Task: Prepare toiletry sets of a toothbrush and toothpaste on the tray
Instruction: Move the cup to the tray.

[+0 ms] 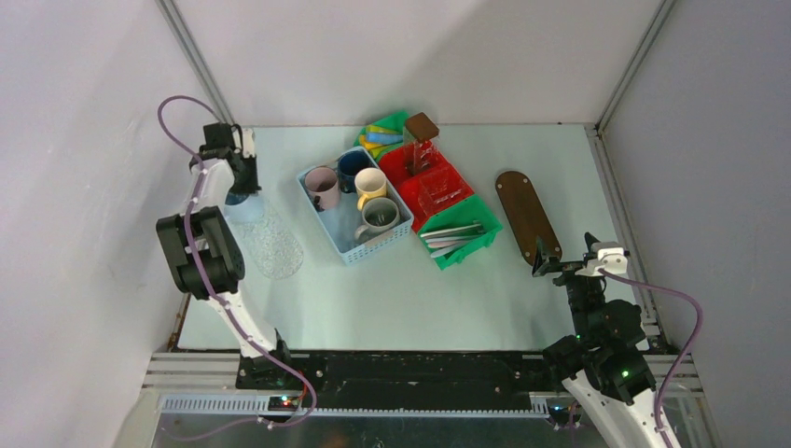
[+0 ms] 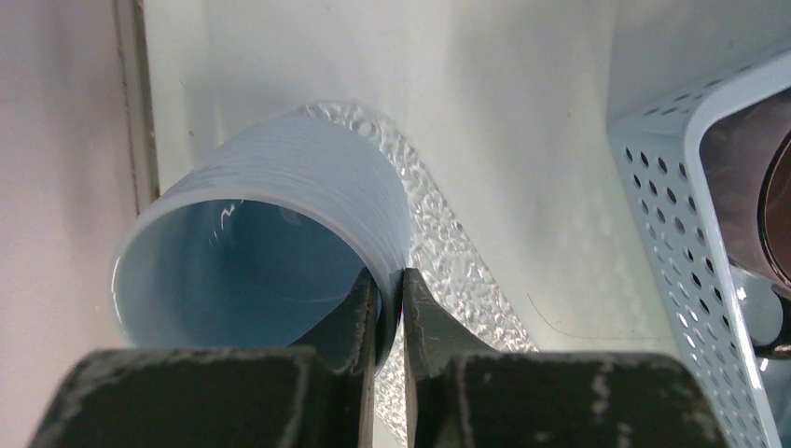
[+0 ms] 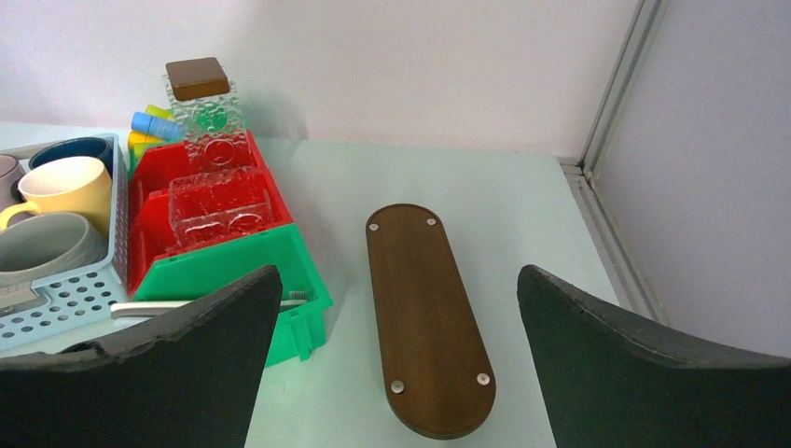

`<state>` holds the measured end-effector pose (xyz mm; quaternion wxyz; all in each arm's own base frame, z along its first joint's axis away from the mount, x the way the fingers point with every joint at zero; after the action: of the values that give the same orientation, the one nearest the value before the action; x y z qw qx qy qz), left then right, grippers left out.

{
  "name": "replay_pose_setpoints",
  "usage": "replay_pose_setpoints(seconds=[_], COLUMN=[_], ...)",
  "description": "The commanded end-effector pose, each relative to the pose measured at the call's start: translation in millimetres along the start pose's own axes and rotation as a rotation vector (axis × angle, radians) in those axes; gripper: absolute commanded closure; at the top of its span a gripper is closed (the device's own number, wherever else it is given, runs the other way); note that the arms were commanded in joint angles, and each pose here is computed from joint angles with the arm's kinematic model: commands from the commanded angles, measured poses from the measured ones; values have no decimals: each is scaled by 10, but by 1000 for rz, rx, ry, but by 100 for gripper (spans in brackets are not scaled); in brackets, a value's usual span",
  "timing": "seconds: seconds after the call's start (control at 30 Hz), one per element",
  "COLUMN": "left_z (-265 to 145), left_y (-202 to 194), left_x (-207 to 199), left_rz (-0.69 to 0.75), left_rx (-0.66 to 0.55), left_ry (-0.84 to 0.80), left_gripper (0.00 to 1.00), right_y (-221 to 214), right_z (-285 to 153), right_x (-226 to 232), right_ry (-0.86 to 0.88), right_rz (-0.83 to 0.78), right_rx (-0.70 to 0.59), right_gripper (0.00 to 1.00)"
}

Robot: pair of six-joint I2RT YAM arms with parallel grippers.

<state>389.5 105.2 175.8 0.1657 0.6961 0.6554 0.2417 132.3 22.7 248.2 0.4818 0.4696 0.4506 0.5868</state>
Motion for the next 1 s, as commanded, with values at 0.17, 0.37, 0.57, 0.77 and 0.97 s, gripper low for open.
replay_pose_setpoints(seconds=[0.17, 0.37, 0.57, 0.77, 0.97], left_z=[-47, 15, 47, 164, 209], left_y=[355, 376, 389, 329, 298], left_x=[191, 238, 263, 253, 242], left_rz=[100, 122, 146, 153, 157], left_rx=[-80, -61, -55, -27, -17], left_ry=[61, 79, 78, 63, 56], left_gripper=[100, 100, 100, 94, 85], right_y=[167, 162, 155, 142, 135], right_z=[-110, -109, -103, -96, -91], right_x=[-45, -50, -49, -49, -48], right_ry=[5, 2, 3, 2, 3], right_rz=[36, 32, 29, 25, 21], right_rx=[-128, -127, -125, -119, -117], right_gripper=[0, 0, 0, 0, 0])
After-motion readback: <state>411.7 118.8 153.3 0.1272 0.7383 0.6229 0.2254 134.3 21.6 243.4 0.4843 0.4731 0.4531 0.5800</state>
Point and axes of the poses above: each gripper's point midway between its finger pads, its own z axis out along the fingers, its own x axis along the line the jaws close on, y = z × x, the point moved 8 cm from there along -z, back along the fingers, and after that the axes turned 8 degrees about z, right-handed, at the moved point
